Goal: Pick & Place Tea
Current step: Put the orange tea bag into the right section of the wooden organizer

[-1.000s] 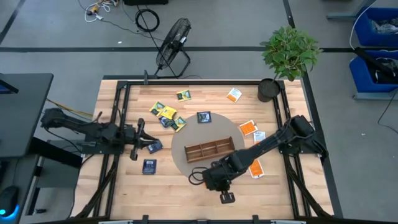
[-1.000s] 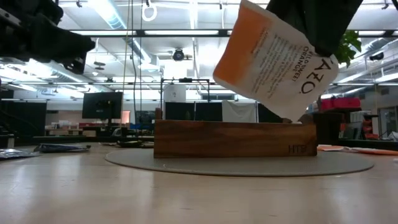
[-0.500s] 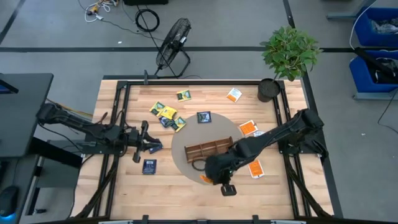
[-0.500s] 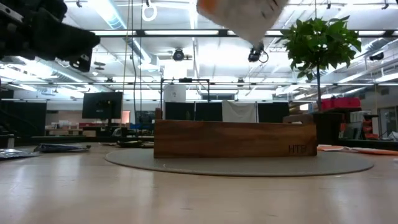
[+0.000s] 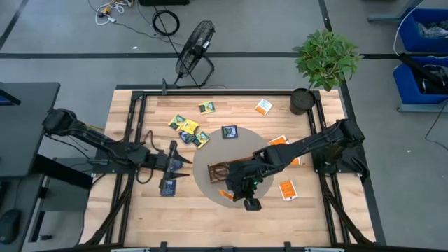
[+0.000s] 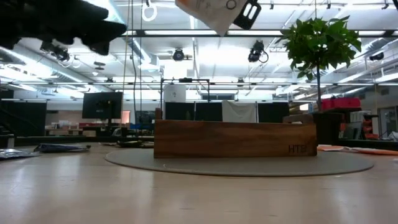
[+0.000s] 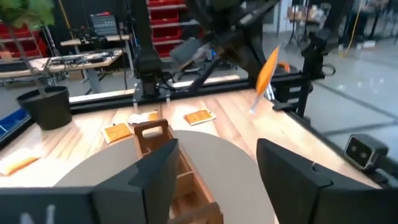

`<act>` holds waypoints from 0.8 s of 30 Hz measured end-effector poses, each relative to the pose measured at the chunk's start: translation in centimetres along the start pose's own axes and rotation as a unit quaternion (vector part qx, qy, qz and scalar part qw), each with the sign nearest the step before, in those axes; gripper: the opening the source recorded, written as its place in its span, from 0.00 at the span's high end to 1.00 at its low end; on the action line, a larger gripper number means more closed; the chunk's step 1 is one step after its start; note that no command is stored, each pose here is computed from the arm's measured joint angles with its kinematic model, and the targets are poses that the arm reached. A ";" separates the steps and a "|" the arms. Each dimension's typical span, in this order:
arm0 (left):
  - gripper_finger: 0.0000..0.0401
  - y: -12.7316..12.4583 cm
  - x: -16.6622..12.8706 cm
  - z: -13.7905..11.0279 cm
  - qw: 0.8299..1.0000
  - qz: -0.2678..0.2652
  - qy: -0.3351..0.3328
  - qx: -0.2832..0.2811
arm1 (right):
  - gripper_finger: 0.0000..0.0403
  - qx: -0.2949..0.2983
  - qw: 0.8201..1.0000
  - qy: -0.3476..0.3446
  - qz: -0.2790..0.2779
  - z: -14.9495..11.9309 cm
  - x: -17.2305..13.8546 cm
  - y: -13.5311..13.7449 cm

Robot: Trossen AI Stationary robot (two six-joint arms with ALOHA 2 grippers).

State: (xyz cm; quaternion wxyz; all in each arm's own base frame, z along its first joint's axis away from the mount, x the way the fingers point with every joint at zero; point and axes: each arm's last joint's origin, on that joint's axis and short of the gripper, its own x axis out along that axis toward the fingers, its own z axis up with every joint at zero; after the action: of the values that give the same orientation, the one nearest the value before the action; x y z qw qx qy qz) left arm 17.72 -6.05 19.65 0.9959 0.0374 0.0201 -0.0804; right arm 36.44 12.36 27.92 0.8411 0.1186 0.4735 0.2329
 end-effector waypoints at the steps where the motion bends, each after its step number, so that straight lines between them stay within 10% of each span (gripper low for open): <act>1: 0.44 -0.1 0.5 0.2 1.000 -0.005 0.003 0.006 | 1.00 0.001 1.000 0.000 -0.001 0.0 -0.1 -0.2; 24: 0.46 -2.2 9.8 1.9 0.995 -0.063 0.045 0.064 | 1.00 -0.010 1.000 -0.019 0.009 0.7 -0.7 -1.8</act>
State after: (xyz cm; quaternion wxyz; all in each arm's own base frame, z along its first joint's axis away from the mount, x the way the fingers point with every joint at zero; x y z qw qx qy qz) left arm 27.10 -9.89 20.98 0.9825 0.1031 0.0625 -0.1420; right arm 37.24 10.49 28.07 0.8489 0.1191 0.4539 0.2430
